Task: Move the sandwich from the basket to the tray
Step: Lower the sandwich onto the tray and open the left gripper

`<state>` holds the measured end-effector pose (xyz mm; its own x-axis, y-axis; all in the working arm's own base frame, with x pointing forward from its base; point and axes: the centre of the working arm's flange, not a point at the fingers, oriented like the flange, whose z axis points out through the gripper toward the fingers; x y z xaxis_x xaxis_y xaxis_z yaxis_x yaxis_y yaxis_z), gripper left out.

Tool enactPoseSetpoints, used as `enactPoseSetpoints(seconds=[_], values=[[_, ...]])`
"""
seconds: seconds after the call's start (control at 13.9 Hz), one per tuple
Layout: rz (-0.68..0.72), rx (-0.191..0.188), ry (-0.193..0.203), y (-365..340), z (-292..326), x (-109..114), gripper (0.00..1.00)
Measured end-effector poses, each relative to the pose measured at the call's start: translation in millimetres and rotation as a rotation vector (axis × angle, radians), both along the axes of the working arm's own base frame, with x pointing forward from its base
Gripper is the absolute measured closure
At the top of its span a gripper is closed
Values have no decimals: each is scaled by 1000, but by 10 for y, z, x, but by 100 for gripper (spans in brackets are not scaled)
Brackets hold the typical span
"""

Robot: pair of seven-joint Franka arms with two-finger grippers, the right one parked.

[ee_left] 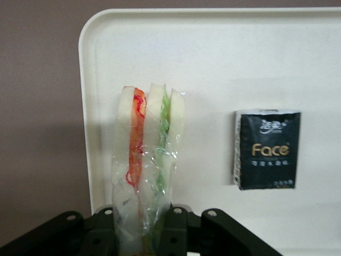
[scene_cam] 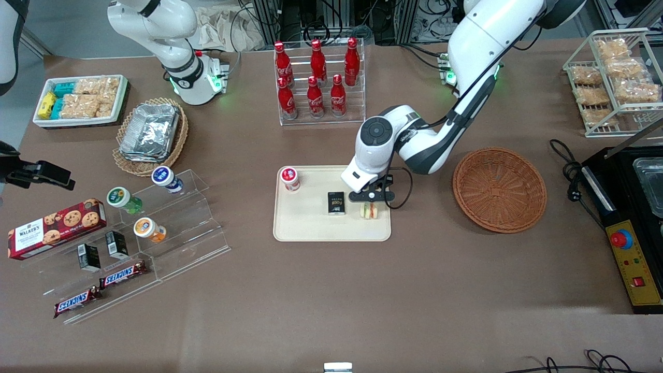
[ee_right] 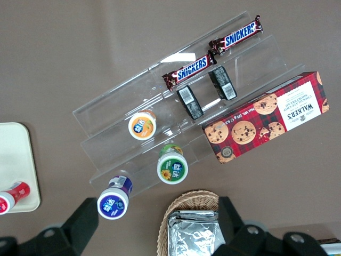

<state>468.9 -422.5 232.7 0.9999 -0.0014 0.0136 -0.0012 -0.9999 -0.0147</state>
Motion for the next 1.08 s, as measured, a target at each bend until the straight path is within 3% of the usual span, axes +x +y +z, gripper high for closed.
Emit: enactPoseSetpoints(seconds=[0.29,0.43,0.86,0.94,1.08], values=[[28,24,-23,4,-93,12,79],[38,30,-28,11,-123,24,64],[85,19,-45,-2,-56,104,5],[100,8,-56,-7,8,165,0],[142,-22,-87,38,230,359,0]])
